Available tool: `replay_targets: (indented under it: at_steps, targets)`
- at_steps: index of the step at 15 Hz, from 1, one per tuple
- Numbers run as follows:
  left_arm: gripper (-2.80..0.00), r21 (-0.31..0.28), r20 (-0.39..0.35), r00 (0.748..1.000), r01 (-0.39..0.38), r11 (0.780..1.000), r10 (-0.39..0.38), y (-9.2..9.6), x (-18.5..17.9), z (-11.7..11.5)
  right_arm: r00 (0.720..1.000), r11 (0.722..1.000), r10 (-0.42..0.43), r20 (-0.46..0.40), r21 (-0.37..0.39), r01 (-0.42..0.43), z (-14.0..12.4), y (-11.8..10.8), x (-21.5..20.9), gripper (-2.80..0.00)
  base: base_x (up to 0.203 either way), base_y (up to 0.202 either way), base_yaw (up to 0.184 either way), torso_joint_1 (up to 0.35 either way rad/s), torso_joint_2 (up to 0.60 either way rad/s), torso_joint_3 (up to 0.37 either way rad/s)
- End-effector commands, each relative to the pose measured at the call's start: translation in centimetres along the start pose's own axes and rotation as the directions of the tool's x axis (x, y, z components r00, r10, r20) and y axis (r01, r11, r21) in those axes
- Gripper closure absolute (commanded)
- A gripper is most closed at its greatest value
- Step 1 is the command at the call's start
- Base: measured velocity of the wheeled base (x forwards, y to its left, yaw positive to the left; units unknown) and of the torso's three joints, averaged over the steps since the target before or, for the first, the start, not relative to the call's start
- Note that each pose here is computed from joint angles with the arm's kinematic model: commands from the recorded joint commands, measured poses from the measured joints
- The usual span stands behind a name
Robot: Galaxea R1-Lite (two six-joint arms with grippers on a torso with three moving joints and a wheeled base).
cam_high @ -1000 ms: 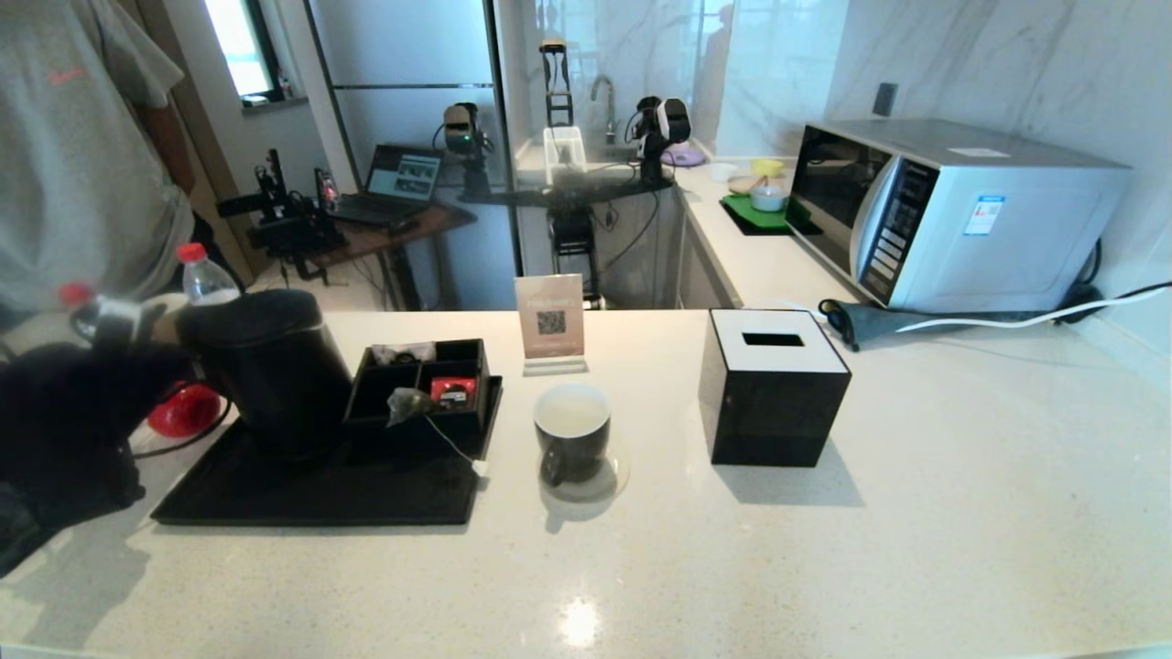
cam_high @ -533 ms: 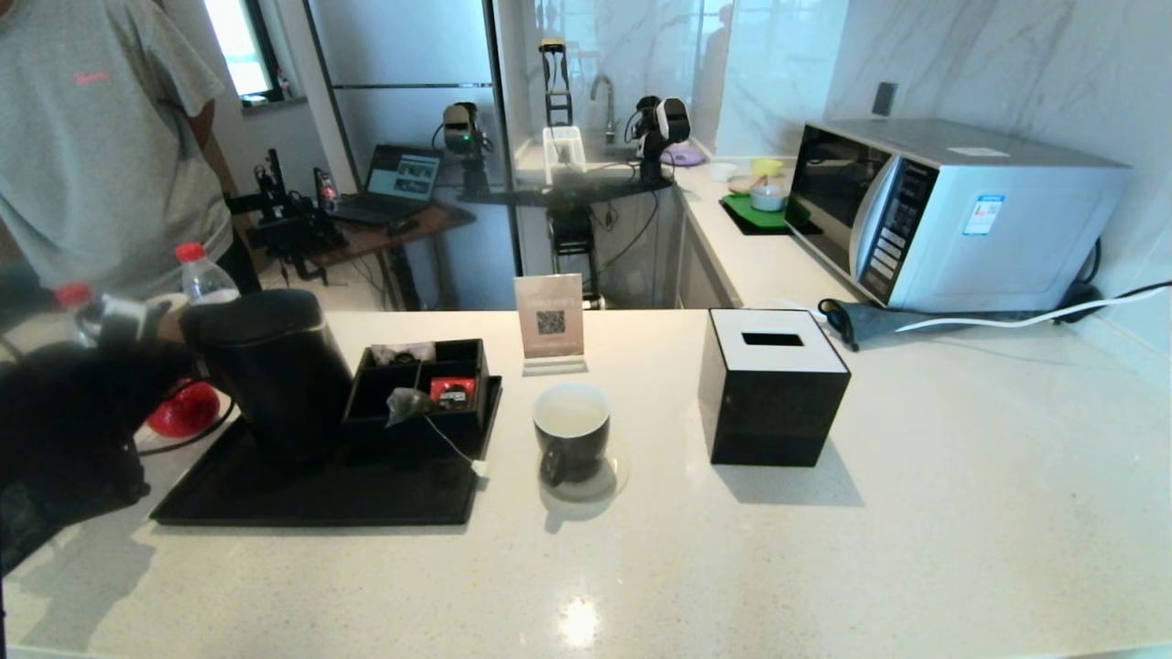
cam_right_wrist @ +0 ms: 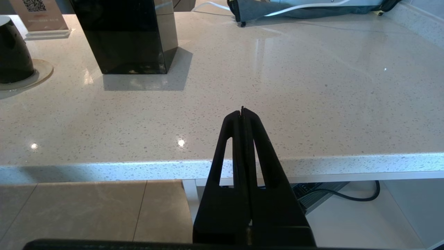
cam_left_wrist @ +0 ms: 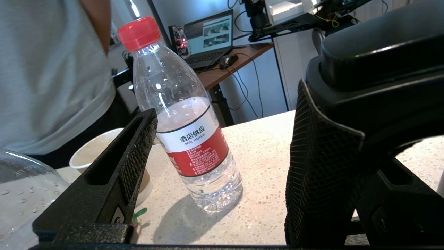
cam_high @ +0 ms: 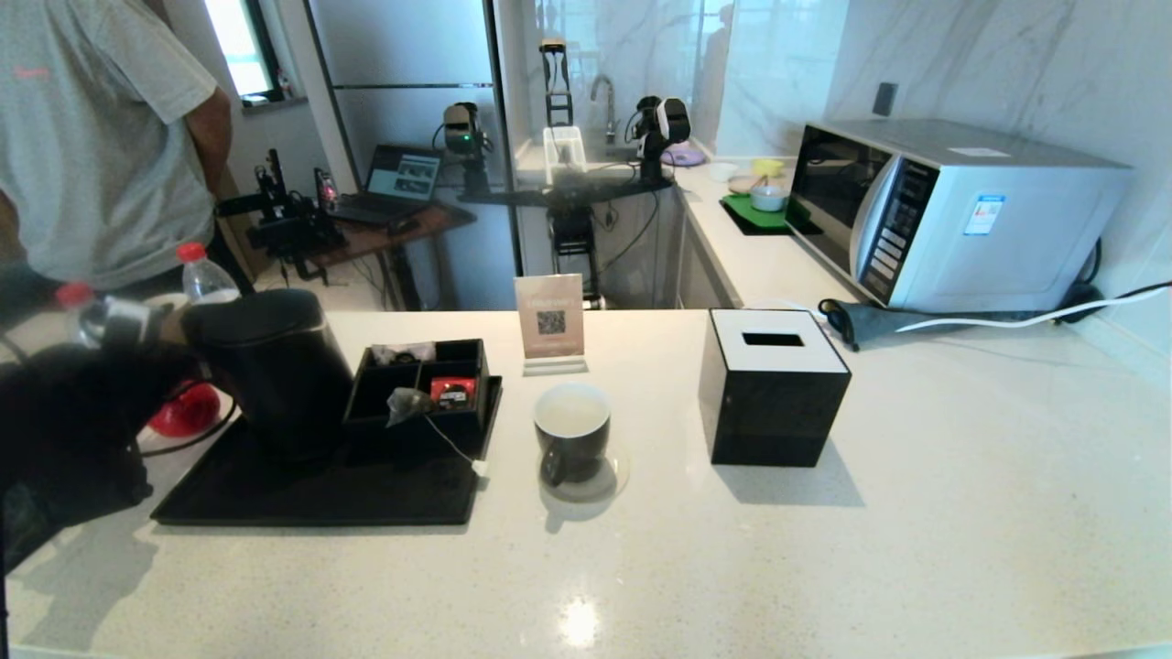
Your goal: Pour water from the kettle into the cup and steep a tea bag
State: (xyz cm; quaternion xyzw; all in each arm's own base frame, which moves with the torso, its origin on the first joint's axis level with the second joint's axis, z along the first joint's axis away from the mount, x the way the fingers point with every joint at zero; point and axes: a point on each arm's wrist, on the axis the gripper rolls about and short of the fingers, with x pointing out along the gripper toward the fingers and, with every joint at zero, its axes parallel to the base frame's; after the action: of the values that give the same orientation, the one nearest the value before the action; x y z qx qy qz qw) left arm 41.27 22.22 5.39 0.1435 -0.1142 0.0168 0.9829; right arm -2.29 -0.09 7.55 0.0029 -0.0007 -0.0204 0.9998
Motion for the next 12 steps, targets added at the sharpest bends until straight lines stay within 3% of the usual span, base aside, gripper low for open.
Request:
replay_targets:
  at_steps: [1,4,5,12]
  targets:
    - [-2.80,0.025,0.048,0.999,0.001,1.000,-0.002,-0.14,0.18,0.61,1.000,1.000,-0.001,-0.001,0.000,0.001,0.00,0.00,0.01,0.00,0.000,0.000,0.000,0.000,0.00,0.000]
    - [-2.80,0.027,0.051,0.999,0.000,1.000,-0.001,-0.10,0.23,0.72,1.000,1.000,-0.001,-0.001,0.000,0.001,0.00,0.00,0.01,0.00,0.000,0.000,0.000,0.000,0.00,0.000]
    - [0.00,0.026,0.050,0.999,0.000,1.000,-0.002,-0.12,0.22,0.65,1.000,1.000,-0.001,-0.001,0.000,0.001,0.00,0.00,0.01,0.00,0.000,0.000,0.000,0.000,0.00,0.000]
    - [0.00,0.016,0.065,0.998,-0.003,1.000,0.002,0.14,0.46,0.91,1.000,1.000,-0.001,-0.001,0.000,0.001,0.00,0.00,0.01,0.00,0.000,0.000,0.000,0.000,0.00,0.000]
